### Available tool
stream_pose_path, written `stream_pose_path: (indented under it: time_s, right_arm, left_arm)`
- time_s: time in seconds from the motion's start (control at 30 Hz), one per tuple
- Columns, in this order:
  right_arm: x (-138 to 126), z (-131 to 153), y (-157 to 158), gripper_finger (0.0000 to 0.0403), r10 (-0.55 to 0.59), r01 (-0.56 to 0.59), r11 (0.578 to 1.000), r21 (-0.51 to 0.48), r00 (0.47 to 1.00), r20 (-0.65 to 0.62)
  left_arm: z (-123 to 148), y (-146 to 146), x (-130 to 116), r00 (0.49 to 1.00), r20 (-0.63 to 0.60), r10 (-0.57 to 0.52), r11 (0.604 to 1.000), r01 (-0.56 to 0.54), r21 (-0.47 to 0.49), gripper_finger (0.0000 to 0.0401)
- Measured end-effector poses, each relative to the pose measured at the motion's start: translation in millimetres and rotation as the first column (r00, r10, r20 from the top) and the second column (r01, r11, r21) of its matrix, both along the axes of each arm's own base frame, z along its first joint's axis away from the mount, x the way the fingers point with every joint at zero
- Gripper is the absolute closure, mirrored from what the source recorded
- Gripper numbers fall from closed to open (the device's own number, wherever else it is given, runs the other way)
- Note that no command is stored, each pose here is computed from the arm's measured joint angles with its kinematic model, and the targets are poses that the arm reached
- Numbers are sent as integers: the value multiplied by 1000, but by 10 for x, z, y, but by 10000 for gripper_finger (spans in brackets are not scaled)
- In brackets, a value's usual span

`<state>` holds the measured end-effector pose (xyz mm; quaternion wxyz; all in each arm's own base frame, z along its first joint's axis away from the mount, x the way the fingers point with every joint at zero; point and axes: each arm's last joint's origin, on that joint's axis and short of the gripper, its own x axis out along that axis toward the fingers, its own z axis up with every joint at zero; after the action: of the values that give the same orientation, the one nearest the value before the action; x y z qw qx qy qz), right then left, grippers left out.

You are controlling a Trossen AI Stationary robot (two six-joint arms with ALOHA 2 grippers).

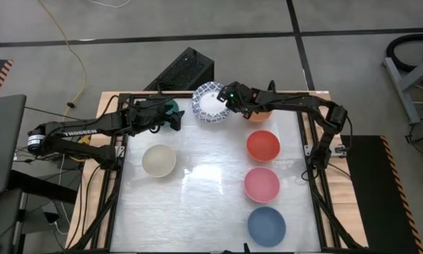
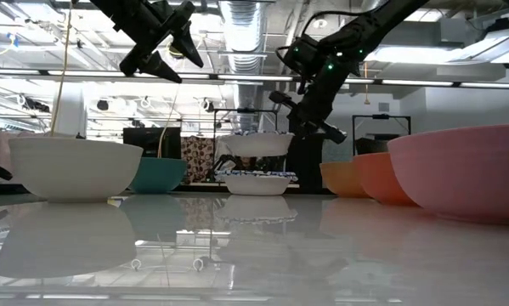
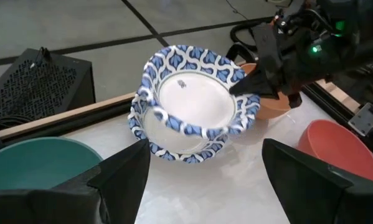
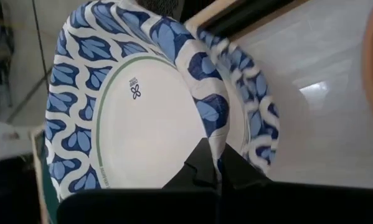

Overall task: Nest bowls inside each other by size order
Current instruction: Stack the bottom white and blue plate on top of the top white and blue plate

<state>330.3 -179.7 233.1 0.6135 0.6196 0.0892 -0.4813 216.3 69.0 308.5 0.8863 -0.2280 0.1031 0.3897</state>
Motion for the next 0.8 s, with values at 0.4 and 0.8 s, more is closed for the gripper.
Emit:
stream_pose_path:
  time_s: [0.4,0.8]
  right_arm:
    - [193,-309,49,399,-53,52,995,82,998,17]
    - [195,-375,7,398,-88,88,996,19,996,-27]
  left_arm:
    - [-11,-3,-4,1000,-12,-5,1000,5,-6,104]
    - [-32,-3,-14,999,-36,3,1000,-3,-8,104]
